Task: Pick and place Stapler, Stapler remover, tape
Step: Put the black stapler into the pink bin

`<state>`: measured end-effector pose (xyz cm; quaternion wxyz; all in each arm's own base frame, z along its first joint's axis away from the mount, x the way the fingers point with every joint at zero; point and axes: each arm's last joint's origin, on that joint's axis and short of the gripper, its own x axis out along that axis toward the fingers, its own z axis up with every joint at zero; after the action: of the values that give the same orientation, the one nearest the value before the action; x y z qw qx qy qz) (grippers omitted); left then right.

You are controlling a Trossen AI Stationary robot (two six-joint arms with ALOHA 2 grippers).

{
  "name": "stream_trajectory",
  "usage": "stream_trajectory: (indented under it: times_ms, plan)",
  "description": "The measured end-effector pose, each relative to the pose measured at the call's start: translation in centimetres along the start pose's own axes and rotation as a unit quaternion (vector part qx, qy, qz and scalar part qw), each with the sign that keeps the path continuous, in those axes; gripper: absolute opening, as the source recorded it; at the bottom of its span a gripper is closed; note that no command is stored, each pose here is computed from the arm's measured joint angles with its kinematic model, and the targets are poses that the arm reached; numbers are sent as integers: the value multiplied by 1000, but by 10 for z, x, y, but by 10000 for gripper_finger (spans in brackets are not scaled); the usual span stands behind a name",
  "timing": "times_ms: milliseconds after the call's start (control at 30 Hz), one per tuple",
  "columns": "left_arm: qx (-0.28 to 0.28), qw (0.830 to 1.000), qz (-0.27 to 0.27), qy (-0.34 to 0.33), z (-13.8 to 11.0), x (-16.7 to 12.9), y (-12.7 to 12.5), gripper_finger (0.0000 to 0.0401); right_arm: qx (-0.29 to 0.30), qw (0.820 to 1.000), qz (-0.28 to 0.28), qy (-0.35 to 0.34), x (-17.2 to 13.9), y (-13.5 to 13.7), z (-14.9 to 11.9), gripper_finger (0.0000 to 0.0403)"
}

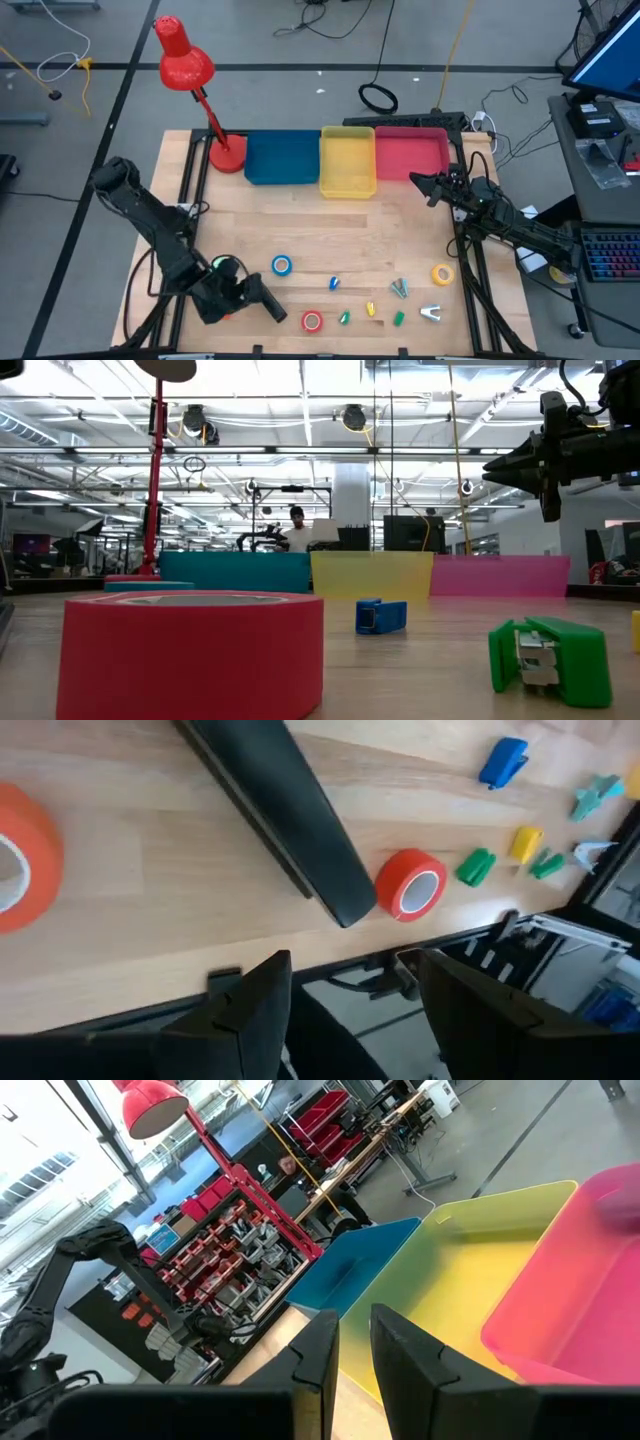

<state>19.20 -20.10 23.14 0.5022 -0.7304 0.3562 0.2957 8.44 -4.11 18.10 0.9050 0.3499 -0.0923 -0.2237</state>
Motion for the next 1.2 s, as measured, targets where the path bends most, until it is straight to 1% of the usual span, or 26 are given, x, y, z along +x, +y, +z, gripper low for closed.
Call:
stream_trajectory:
  times_ms: [133,300,500,600,700,800,900,1000,1067,1100,1200]
  plan:
    - [20,999,-25,-20,1,0,-1,218,0,1000,0,0,0,0,0,55]
    - [74,996,-22,-34,5,2,-4,218,0,1000,0,0,0,0,0,55]
    - [124,991,-24,-44,11,4,-11,218,0,1000,0,0,0,0,0,55]
    - [168,984,-22,-46,13,4,-13,218,0,1000,0,0,0,0,0,55]
    - [236,971,-12,-41,14,5,-14,218,-1,1000,0,0,0,0,0,55]
    - [311,950,6,-19,13,5,-13,218,-2,1000,0,0,0,0,0,55]
    - [380,925,19,4,12,5,-12,218,-2,1000,0,0,0,0,0,55]
    - [440,898,19,6,12,5,-12,218,-2,1000,0,0,0,0,0,55]
    - [494,869,19,3,13,5,-13,218,-2,1000,0,0,0,0,0,55]
    - [525,851,20,1,14,6,-14,218,-2,1000,0,0,0,0,0,55]
    - [616,787,19,-10,18,7,-17,218,-1,1000,0,0,0,0,0,55]
